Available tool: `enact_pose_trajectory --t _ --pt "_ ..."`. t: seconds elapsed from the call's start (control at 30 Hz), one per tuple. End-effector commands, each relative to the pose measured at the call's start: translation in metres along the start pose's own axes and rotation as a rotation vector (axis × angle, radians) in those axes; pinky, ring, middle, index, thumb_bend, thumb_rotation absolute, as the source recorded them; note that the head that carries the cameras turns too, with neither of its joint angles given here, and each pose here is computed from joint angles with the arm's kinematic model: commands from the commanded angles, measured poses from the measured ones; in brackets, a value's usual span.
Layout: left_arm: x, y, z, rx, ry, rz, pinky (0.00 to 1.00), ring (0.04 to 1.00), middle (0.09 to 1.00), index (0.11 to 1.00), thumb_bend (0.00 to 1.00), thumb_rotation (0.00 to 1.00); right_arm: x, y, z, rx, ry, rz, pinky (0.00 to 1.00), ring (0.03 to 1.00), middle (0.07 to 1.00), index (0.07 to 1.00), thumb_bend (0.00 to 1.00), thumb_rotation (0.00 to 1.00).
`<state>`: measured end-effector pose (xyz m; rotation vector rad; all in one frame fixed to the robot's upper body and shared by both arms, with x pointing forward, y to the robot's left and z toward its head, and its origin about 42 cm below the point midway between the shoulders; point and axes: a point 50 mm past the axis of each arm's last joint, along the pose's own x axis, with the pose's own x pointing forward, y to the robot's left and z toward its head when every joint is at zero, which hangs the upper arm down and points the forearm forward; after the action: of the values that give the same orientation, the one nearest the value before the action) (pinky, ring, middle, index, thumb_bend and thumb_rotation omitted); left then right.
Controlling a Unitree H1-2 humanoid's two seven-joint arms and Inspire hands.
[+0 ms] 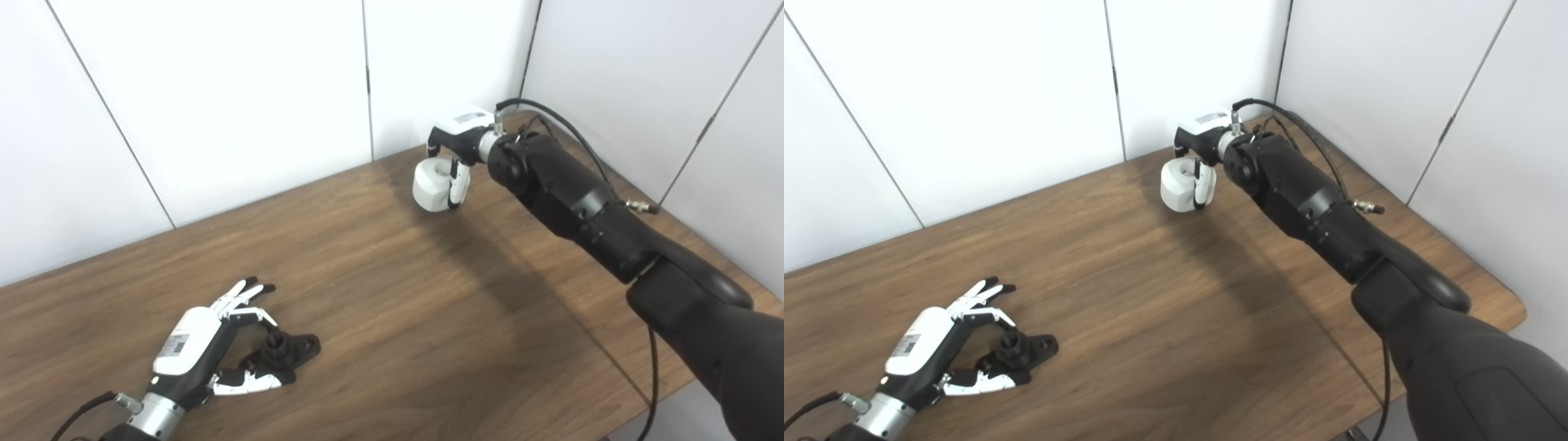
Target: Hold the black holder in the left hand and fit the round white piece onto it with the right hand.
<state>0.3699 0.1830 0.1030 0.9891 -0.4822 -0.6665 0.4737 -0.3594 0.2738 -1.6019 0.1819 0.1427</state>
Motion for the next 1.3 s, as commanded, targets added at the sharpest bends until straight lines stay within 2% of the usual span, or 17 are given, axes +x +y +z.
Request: enact_pose_trajectory --t 0.0,0.27,0.57,1.1,1.27 --pt "-0.075 -0.066 -0.023 -0.055 0.199 -0.201 0.93 0.977 0.906 0.482 0.52 0.06 -0.007 -0.047 -0.008 -0.01 -0.016 -0.145 0.81 0.83 0.778 0.48 0.53 0.14" --pt "-0.072 -0.074 -0.018 -0.059 0.195 -0.204 0.93 0.979 0.908 0.482 0.52 0.06 -0.022 -0.07 0.015 -0.007 -0.085 -0.173 0.84 0.871 0.791 0.479 0.53 0.14" --pt "-0.058 -0.08 -0.005 -0.051 0.194 -0.217 0.94 0.988 0.915 0.482 0.52 0.07 -0.047 -0.092 0.045 -0.067 -0.227 -0.157 0.86 0.901 0.796 0.48 0.53 0.14" --pt "-0.034 -0.086 0.009 -0.04 0.195 -0.22 0.95 0.989 0.911 0.482 0.52 0.06 -0.082 -0.104 0.109 -0.171 -0.505 -0.16 0.84 0.889 0.79 0.479 0.53 0.15" --pt "-0.025 -0.086 0.013 -0.032 0.191 -0.22 0.93 0.984 0.912 0.482 0.52 0.06 -0.094 -0.107 0.124 -0.142 -0.583 -0.138 0.88 0.908 0.798 0.479 0.53 0.15"
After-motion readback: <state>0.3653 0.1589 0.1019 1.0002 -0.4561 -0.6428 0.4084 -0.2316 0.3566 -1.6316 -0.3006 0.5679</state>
